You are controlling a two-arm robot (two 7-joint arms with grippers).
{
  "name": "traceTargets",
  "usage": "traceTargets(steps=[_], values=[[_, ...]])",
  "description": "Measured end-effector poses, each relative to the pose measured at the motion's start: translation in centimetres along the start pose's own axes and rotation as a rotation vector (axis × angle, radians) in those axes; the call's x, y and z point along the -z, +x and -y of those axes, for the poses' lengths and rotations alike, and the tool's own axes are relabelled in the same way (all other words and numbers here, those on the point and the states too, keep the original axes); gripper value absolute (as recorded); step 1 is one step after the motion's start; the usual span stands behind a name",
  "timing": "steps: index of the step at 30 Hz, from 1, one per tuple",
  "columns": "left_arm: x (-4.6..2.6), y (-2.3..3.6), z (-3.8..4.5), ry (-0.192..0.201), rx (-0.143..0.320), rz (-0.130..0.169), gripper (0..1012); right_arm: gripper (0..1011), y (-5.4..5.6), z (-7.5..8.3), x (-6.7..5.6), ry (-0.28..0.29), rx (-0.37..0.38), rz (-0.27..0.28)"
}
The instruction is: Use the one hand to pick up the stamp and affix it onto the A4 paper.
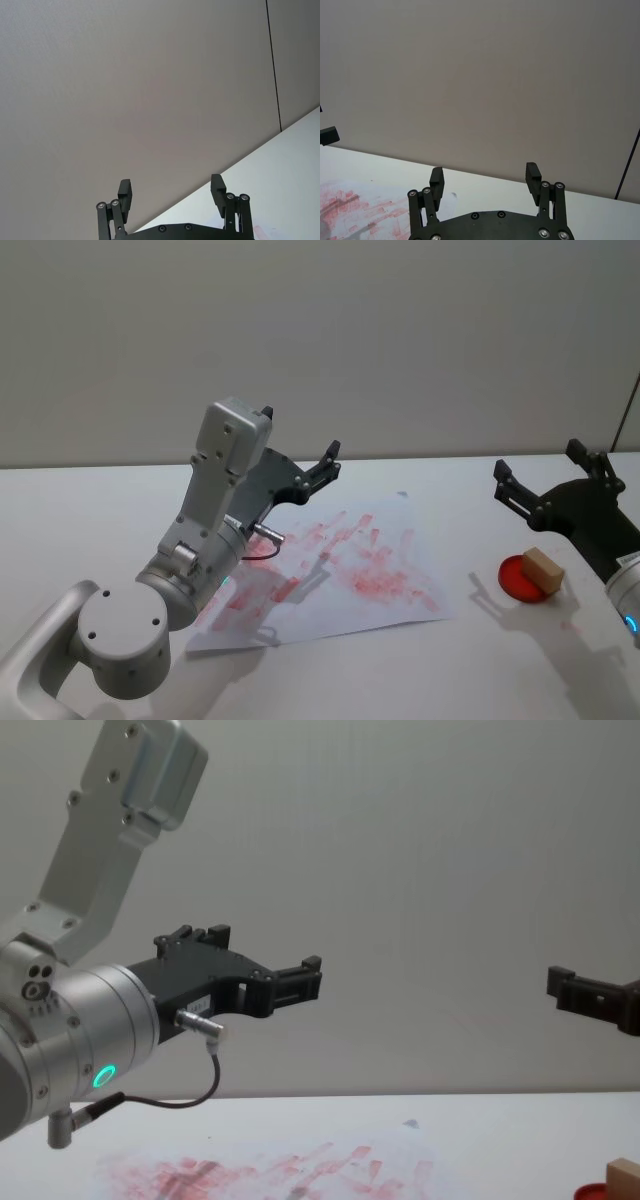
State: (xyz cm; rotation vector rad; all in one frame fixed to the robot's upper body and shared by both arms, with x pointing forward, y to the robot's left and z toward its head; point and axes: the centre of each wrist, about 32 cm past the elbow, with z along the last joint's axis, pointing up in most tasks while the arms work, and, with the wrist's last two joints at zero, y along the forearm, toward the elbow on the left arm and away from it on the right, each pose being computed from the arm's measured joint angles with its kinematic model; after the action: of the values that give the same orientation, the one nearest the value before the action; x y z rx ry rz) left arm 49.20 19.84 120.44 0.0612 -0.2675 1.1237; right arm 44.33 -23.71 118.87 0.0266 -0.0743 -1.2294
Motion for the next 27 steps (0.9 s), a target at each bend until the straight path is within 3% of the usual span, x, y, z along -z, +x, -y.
traceTargets(steps=[27], values=[[0.00,0.00,0.00,0.000,0.000,0.000,1001,1001,0.00,0.00,0.00,0.000,0.000,0.001]])
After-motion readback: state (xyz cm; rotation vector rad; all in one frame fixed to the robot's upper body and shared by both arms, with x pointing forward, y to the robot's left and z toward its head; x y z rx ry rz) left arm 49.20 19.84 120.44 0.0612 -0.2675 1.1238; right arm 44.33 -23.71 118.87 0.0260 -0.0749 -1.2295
